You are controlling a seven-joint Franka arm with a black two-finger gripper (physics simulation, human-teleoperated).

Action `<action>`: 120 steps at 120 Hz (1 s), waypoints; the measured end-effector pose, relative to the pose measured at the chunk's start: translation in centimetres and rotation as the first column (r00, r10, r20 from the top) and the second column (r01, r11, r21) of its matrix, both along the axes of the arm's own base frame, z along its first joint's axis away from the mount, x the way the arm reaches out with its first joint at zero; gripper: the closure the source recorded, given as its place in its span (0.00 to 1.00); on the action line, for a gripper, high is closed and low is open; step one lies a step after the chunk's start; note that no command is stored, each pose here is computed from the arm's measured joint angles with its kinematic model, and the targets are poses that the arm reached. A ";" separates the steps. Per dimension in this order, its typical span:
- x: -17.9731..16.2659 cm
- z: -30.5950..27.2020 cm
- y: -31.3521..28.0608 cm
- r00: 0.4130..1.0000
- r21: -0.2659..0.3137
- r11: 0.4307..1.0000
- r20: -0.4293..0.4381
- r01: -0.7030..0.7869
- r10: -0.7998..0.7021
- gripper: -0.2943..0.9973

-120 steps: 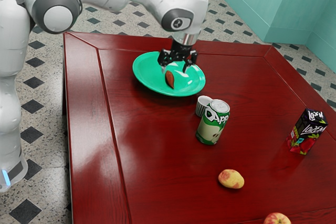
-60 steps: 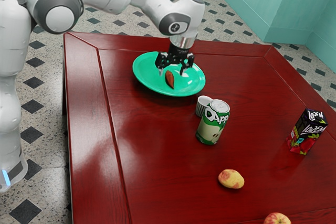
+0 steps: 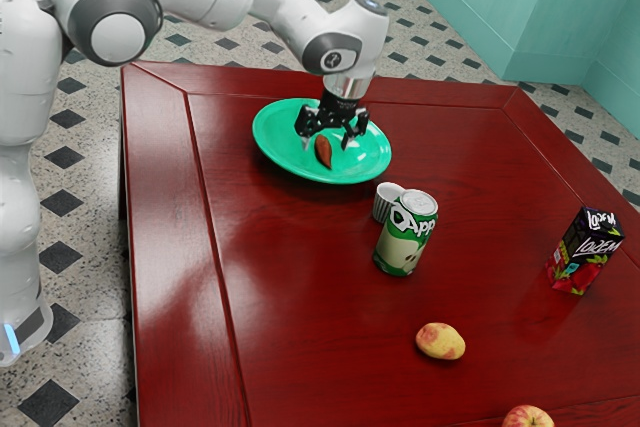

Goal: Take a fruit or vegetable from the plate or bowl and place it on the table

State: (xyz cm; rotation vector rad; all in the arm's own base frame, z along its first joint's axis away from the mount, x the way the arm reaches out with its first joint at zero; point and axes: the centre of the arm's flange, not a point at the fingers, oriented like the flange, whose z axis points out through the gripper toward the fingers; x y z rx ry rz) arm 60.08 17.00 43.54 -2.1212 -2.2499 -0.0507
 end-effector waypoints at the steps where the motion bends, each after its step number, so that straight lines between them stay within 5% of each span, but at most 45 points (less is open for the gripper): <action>1: 0.0 -0.1 0.0 1.000 0.000 1.000 -0.001 0.000 0.000 0.23; 23: 0.1 -0.6 0.0 1.000 -0.001 1.000 -0.003 0.002 -0.002 0.25; 57: 0.1 -0.8 0.0 1.000 -0.004 1.000 -0.006 0.010 -0.010 0.60; 120: -0.8 3.8 -1.1 0.998 0.007 1.000 0.049 0.029 -0.030 0.66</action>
